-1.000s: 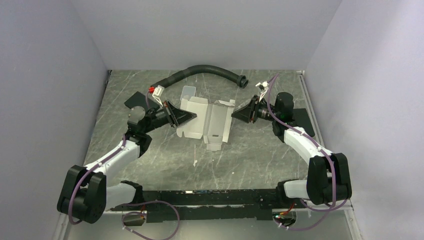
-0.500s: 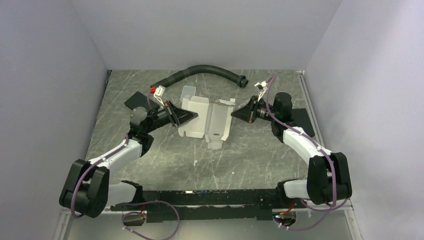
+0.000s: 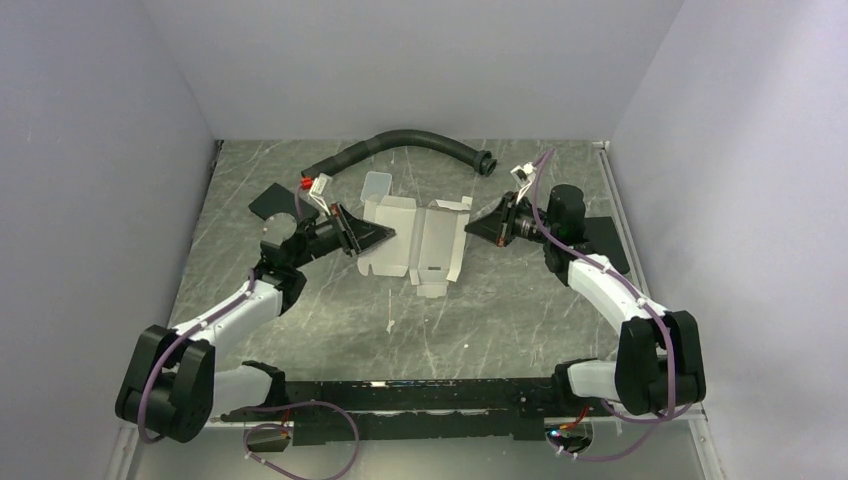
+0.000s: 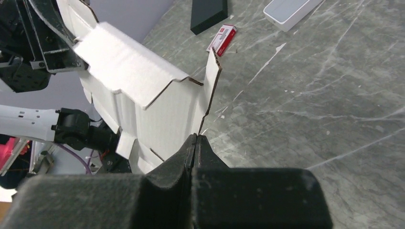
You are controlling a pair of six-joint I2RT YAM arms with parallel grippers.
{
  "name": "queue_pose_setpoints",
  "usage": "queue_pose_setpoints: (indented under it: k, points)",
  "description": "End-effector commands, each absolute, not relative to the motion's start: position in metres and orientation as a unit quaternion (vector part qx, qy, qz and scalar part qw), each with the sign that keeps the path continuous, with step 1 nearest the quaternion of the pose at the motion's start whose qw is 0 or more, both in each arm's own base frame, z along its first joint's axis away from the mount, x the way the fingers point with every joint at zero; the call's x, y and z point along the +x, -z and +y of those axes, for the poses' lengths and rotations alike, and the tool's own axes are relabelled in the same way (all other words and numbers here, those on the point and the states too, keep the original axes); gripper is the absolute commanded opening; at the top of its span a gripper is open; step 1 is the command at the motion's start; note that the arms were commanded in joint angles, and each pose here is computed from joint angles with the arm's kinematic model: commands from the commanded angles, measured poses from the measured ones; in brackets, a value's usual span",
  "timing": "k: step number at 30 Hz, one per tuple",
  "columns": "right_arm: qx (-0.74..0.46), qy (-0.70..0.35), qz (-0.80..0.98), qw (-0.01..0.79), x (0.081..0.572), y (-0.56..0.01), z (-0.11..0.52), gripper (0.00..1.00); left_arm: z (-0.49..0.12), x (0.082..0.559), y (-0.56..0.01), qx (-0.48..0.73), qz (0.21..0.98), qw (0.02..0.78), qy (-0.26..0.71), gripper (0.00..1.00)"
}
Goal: Fold the paper box
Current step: Fold the paper box at the center of the board.
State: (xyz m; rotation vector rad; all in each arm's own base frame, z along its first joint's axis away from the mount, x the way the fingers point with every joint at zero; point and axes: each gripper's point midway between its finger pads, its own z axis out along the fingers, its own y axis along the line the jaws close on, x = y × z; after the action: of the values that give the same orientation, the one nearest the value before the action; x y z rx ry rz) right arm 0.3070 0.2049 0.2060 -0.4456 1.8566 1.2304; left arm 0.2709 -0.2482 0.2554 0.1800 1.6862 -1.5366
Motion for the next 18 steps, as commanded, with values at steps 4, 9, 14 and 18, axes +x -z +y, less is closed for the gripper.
queue_pose_setpoints:
  k: [4, 9, 14, 18]
  points:
    - [-0.209, -0.468, 0.714, 0.478, 0.318, -0.238, 0.198, 0.00, -0.243, 0.266, -0.265, 0.100, 0.683, 0.439, 0.575, 0.38]
    - [-0.218, -0.460, 0.716, 0.479, 0.318, -0.235, 0.196, 0.00, -0.225, 0.272, -0.263, 0.114, 0.719, 0.475, 0.494, 0.58]
    - [-0.243, -0.435, 0.719, 0.484, 0.320, -0.232, 0.194, 0.00, -0.193, 0.274, -0.268, 0.150, 0.752, 0.525, 0.369, 0.76]
    - [-0.258, -0.427, 0.724, 0.477, 0.320, -0.227, 0.194, 0.00, -0.200, 0.268, -0.299, 0.242, 0.706, 0.562, 0.358, 0.87]
